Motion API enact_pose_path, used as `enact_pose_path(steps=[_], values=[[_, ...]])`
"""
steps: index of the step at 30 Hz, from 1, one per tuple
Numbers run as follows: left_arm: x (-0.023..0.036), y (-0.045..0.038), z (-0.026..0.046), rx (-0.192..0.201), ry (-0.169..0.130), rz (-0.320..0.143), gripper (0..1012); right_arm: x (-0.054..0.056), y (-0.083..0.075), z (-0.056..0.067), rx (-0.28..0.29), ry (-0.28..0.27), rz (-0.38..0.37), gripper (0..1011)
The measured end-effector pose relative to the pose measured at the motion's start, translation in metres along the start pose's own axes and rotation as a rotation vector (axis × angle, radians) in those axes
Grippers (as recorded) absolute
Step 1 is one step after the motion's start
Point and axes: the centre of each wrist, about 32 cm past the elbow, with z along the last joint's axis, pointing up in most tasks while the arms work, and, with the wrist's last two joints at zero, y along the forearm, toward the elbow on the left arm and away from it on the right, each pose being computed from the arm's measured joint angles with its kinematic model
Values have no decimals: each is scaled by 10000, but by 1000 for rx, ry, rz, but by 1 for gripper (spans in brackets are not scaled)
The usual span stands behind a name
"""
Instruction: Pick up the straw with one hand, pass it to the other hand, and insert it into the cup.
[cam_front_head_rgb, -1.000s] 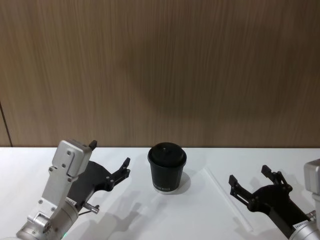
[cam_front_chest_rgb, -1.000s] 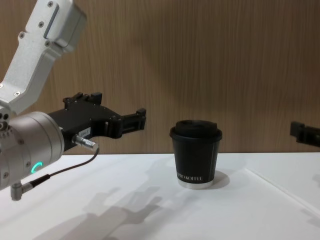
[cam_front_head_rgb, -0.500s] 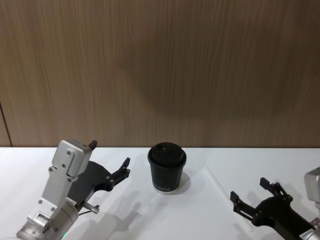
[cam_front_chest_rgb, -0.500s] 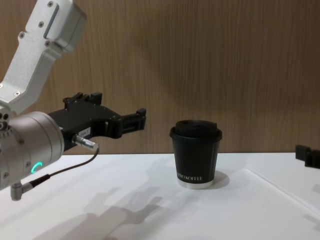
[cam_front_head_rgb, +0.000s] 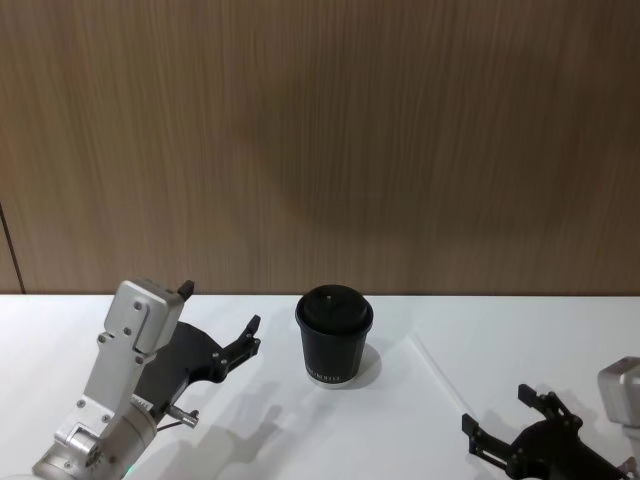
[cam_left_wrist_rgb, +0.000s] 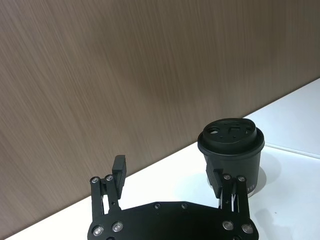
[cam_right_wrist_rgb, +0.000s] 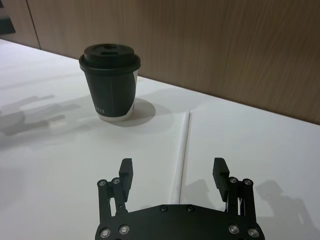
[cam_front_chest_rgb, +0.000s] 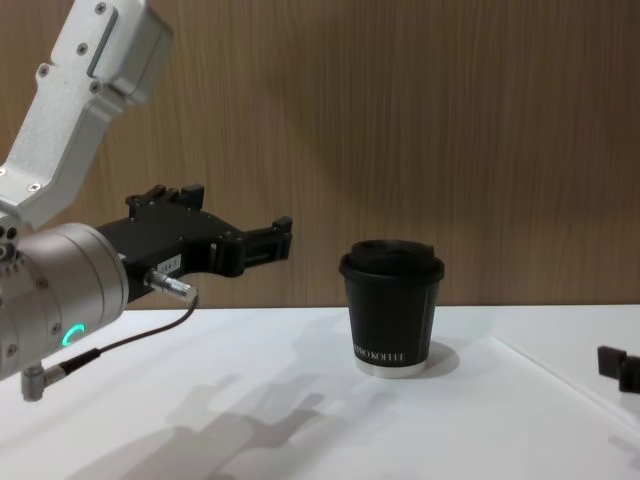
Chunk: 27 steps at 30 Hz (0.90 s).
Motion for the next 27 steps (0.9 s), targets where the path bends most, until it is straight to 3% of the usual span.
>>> enact_pose_path(steps=[16,27], values=[[0,0,0,0,0,0,1003,-6,9,-99,-95,32,11,1001],[0,0,0,0,0,0,1003,5,26,-108,-131,38,10,1001]])
